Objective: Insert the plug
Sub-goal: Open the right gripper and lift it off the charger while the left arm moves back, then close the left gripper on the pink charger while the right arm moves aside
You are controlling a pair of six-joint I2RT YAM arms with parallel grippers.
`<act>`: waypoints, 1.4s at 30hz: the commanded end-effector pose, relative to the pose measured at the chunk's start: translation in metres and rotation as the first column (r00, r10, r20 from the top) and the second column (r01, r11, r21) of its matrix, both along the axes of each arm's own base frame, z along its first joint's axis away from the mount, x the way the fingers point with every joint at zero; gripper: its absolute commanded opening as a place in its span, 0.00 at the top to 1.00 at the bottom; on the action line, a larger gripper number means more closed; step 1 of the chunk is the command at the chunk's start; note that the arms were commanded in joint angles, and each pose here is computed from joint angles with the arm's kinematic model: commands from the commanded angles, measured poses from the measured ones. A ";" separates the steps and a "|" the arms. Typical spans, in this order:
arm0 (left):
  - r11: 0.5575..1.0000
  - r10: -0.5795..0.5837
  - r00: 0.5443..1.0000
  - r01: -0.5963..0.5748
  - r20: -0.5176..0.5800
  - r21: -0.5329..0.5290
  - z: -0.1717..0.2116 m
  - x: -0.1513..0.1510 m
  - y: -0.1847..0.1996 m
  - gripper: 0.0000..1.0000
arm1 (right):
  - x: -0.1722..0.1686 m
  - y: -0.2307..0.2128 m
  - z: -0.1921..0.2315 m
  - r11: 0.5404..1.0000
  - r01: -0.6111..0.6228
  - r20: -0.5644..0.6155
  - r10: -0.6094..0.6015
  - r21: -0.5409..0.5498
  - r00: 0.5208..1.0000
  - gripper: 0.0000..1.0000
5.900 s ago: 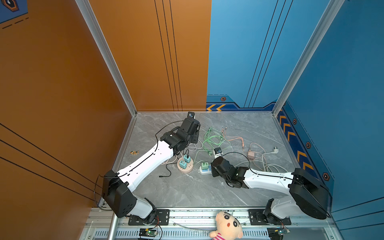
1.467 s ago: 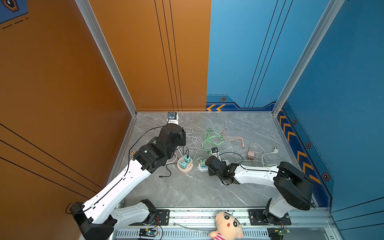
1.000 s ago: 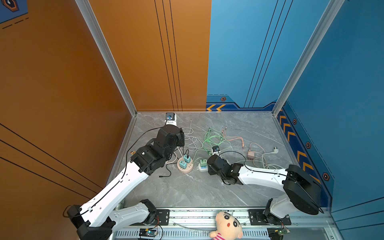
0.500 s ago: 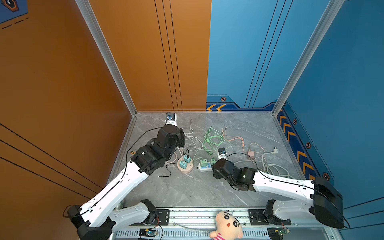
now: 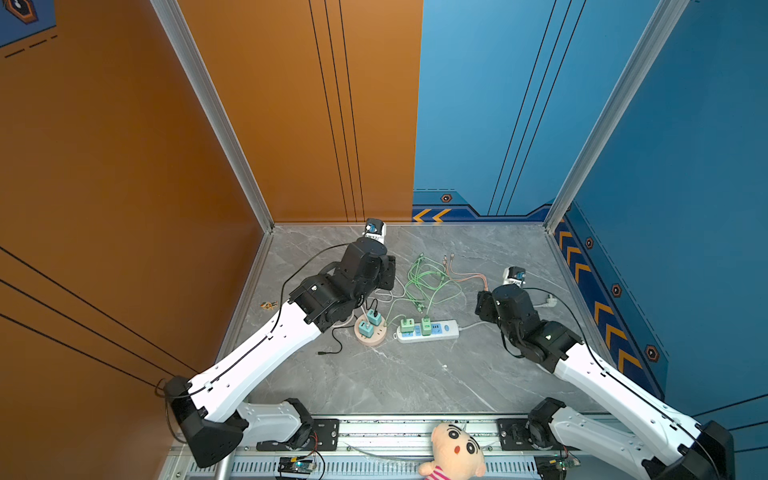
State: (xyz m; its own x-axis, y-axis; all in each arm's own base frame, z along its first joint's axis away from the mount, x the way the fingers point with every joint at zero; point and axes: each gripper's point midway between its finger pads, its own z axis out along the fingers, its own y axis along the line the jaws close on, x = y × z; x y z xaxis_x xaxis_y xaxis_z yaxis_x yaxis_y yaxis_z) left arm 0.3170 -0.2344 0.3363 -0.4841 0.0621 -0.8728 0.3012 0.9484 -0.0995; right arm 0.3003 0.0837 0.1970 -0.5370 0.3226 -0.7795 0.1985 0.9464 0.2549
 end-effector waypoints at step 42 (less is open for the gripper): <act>0.908 -0.410 0.756 0.394 -0.510 -0.146 -0.212 -0.029 -0.297 0.33 | 0.052 -0.105 -0.048 0.939 0.210 -0.244 -0.144 0.272 0.959 0.30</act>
